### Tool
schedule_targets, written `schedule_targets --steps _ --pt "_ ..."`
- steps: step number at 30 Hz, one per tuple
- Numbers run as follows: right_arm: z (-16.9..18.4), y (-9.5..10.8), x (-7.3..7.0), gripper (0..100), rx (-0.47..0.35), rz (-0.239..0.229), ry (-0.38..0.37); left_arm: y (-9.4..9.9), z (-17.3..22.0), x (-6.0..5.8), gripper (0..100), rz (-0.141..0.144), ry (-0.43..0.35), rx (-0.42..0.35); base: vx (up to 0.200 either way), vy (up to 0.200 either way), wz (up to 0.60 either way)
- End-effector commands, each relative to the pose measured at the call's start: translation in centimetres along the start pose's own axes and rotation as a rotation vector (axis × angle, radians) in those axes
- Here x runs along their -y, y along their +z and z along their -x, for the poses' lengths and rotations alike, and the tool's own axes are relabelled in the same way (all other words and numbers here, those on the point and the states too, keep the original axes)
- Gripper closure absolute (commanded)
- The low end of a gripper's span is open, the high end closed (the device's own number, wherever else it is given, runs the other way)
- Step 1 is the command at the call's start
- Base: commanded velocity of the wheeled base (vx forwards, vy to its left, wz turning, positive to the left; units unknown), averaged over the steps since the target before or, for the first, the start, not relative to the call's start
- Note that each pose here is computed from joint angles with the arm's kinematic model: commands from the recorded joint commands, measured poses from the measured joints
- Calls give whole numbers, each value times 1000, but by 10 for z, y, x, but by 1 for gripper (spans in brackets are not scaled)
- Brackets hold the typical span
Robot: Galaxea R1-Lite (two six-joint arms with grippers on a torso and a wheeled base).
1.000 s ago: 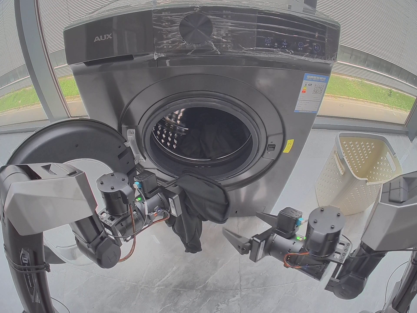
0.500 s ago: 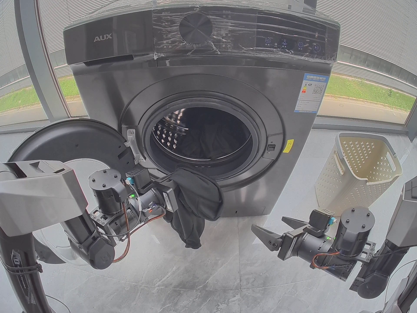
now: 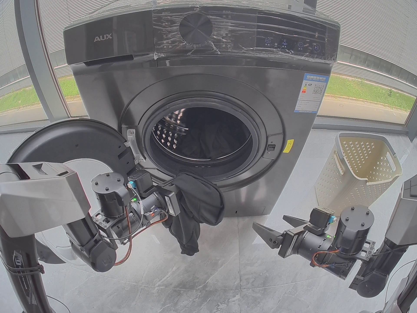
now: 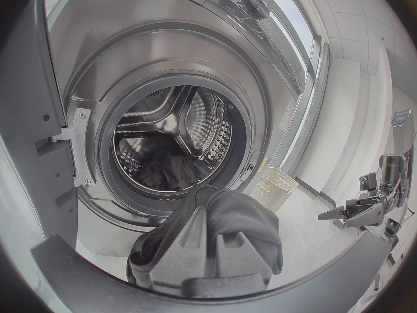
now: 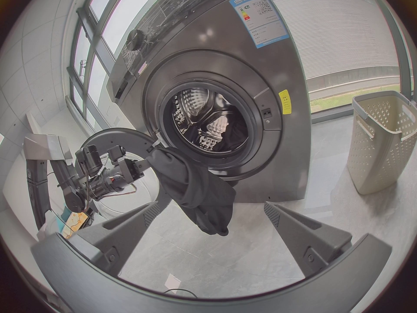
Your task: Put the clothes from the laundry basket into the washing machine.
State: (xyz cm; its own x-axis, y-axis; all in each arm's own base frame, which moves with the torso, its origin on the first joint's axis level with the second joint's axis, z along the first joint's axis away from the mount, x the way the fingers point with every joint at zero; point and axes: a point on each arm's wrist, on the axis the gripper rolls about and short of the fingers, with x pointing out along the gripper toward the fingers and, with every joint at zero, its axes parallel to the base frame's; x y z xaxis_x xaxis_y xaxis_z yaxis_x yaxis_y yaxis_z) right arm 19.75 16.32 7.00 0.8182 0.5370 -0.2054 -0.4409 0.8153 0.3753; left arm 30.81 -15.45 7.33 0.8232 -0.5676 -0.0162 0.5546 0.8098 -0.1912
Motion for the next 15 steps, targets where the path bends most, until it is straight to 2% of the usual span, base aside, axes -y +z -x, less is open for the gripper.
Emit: schedule_targets --steps 1,6,9,11,15 --pt "1 0 7 0 -1 11 -27 0 0 1 100 -1 -3 5 0 0 0" --pt "4 5 10 0 17 35 -39 -6 -2 -2 100 -1 6 -10 0 0 0" --pt "25 6 11 0 9 41 -44 -12 -4 -1 100 -4 13 -23 0 0 0" --pt "40 11 12 0 23 35 -40 -8 -8 -3 100 -2 50 6 0 0 0" --pt "40 14 22 0 32 29 -85 -1 -10 -5 100 -7 78 38 0 0 0"
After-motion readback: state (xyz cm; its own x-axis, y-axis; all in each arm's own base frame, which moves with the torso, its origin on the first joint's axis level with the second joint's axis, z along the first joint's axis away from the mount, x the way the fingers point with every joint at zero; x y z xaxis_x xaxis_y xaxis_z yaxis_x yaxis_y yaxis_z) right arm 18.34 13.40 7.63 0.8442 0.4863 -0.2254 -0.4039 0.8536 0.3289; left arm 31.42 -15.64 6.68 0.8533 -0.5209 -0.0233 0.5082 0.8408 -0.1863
